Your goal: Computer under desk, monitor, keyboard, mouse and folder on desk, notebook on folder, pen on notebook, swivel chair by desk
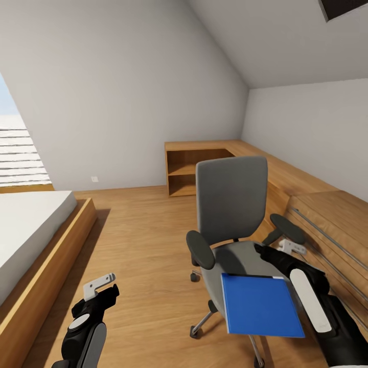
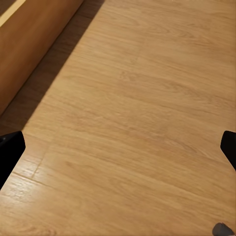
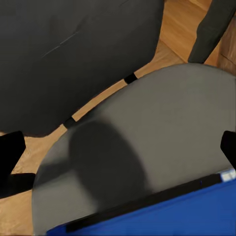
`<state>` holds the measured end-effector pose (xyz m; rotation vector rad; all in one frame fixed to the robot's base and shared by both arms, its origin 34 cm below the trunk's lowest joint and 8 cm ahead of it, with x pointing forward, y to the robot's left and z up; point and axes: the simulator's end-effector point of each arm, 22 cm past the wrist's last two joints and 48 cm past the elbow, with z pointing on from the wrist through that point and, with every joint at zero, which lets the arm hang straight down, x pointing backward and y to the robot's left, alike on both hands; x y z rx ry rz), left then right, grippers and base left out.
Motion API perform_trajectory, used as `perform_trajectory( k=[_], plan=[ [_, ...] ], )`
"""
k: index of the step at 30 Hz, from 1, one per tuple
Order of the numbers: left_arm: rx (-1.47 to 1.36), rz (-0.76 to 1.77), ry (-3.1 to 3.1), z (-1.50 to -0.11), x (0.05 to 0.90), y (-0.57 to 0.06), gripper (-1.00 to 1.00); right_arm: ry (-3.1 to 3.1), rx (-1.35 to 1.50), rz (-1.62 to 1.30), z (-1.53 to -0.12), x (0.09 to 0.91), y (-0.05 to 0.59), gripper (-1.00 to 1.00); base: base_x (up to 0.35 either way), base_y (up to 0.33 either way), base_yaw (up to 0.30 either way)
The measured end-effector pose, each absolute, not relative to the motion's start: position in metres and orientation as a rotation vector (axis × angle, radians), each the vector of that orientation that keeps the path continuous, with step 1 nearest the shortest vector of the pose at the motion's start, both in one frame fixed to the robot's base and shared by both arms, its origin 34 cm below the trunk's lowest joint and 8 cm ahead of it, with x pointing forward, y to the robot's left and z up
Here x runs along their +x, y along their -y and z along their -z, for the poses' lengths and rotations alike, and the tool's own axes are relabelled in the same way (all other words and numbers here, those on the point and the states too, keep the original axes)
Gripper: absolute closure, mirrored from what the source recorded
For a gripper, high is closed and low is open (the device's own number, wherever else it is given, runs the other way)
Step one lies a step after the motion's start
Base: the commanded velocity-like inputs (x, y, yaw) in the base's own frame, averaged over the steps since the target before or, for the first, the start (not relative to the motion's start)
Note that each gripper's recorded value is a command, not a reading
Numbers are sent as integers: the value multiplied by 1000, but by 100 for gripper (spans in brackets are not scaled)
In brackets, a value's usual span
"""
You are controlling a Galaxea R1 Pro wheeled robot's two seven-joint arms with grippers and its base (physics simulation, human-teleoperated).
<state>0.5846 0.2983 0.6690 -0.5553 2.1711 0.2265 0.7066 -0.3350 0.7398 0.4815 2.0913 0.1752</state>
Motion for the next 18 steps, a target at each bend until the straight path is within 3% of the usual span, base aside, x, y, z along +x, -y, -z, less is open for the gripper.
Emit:
perform_trajectory(
  k=[10,18],
  plan=[
    [-558,-228,-2169,-669,585,-299,-100,-2067,537,-281,-748,707,328,-100,0,0,0],
    [-561,-228,-2163,-671,585,-300,-100,-2058,555,-285,-750,705,333,-100,-309,90,-213]
  ],
)
